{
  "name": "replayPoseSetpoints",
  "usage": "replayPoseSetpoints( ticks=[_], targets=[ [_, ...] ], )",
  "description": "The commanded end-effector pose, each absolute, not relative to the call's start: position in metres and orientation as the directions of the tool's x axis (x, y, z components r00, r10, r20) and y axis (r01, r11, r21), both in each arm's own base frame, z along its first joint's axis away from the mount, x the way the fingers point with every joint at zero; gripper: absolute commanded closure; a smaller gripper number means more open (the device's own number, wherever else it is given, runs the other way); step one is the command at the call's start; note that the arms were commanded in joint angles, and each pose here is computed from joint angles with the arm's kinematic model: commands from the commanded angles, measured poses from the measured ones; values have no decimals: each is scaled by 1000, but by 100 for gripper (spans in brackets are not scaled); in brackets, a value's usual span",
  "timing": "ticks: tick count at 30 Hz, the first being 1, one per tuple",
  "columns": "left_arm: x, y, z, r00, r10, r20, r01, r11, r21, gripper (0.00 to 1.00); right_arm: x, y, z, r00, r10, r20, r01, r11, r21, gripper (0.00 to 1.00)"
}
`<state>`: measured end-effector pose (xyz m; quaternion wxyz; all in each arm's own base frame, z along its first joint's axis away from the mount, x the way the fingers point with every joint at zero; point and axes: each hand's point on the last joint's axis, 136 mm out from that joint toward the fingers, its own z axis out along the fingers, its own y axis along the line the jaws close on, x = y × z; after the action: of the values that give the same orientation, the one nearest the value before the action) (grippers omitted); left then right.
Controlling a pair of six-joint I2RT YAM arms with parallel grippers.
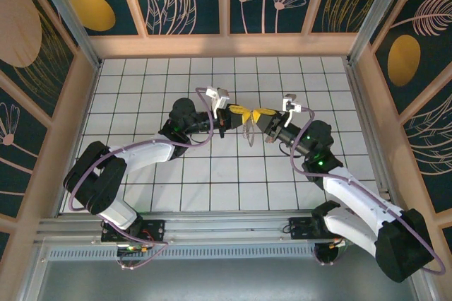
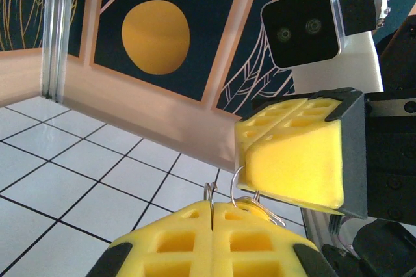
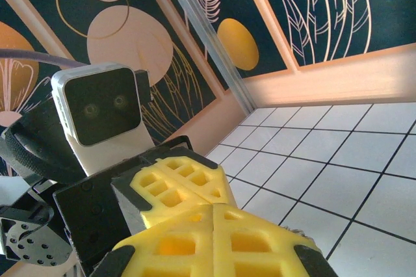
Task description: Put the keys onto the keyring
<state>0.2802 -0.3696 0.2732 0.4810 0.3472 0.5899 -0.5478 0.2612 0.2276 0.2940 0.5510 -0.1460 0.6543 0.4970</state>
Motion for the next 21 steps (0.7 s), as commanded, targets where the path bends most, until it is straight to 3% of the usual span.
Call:
replayPoseSetpoints(
  ticks=[1, 21],
  targets=[
    [276, -375, 294, -255, -153, -955, 955, 117, -274, 100, 261, 231, 321, -283, 382, -880, -780, 442, 443, 100],
    [268, -370, 306, -227, -181, -957, 962, 108, -249, 100, 280, 213, 287, -323, 385, -865, -697, 521, 493, 100]
  ],
)
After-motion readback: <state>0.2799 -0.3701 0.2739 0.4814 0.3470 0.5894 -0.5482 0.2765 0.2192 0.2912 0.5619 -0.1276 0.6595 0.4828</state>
